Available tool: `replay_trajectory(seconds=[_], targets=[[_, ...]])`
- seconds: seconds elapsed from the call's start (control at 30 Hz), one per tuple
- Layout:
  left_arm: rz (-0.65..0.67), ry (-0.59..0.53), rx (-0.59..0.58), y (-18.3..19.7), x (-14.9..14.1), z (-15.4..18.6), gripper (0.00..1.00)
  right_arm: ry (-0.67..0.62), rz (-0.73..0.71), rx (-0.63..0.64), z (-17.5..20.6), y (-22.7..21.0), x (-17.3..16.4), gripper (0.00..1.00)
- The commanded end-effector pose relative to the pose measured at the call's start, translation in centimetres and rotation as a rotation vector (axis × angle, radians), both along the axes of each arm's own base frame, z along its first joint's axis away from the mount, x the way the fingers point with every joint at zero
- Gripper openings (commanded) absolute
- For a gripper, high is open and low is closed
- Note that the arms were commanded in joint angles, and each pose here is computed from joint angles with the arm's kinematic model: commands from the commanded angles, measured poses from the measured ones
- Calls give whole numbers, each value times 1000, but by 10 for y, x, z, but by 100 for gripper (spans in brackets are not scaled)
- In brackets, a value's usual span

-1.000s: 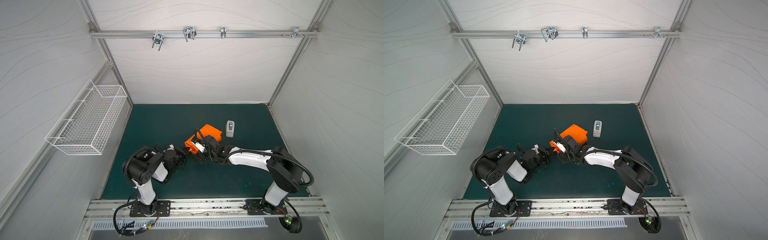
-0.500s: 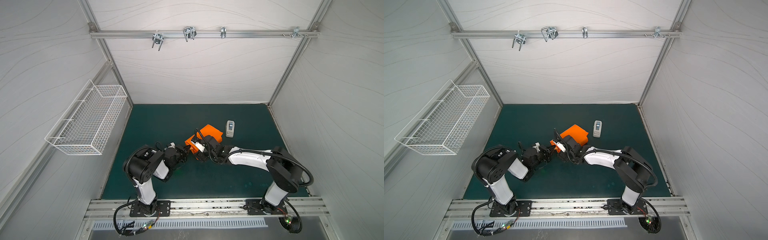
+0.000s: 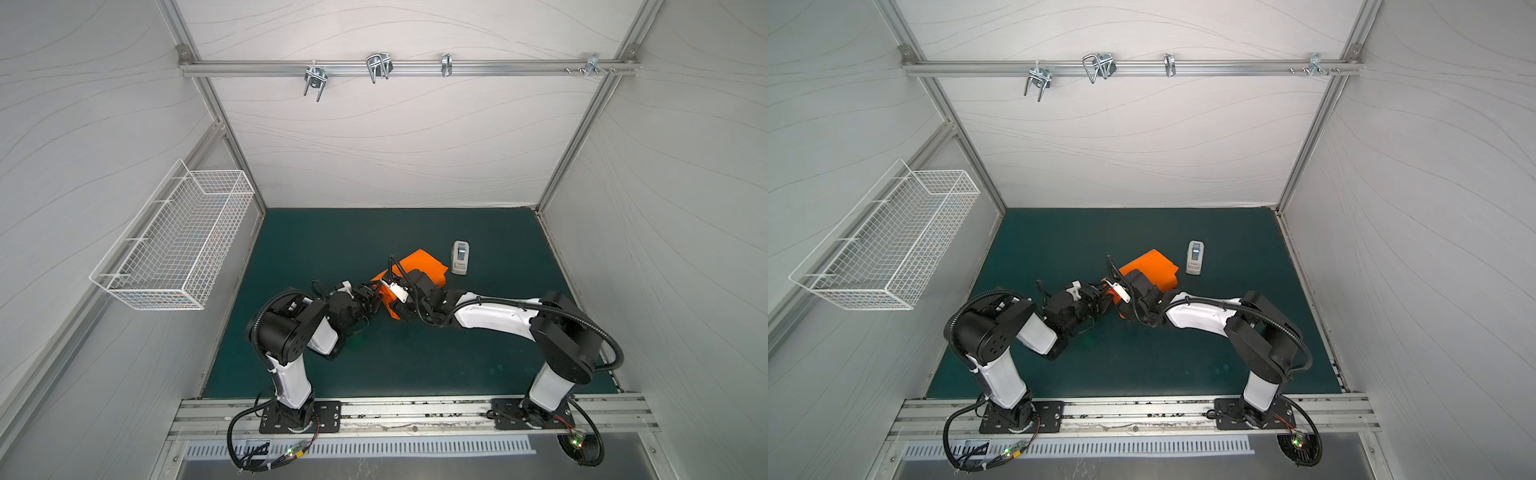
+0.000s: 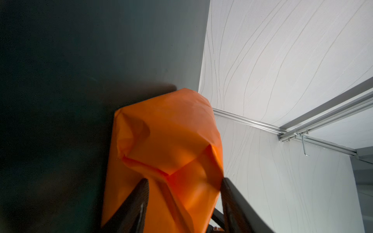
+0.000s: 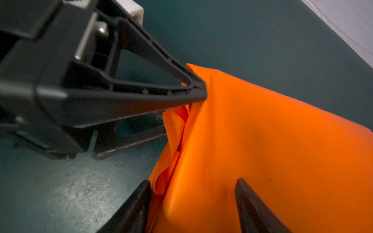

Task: Wrap a gift box in wrapping paper
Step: Fifth fold the wrapping paper around the gift box.

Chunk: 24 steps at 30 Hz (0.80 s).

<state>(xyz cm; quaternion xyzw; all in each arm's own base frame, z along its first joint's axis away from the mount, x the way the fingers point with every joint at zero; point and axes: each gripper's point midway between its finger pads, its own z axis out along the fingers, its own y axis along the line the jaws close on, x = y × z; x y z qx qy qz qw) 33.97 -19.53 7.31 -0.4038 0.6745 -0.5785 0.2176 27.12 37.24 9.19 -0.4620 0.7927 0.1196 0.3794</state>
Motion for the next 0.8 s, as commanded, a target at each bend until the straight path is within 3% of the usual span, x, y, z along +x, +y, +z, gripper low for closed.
replay_trajectory(seconds=[0.0,0.23,0.53,0.77], targets=[[-37,-71,-14,-7,10,18,62,122,30,-91,-38,-12,-22,66],[-84,-25,108,-5,0,10,72,128,36,-87,-39,-11,-23,65],[-289,92,488,-3,-14,15,81,136,47,-80,-40,-8,-25,64],[-312,144,477,1,-23,3,79,140,49,-75,-40,-7,-25,63]])
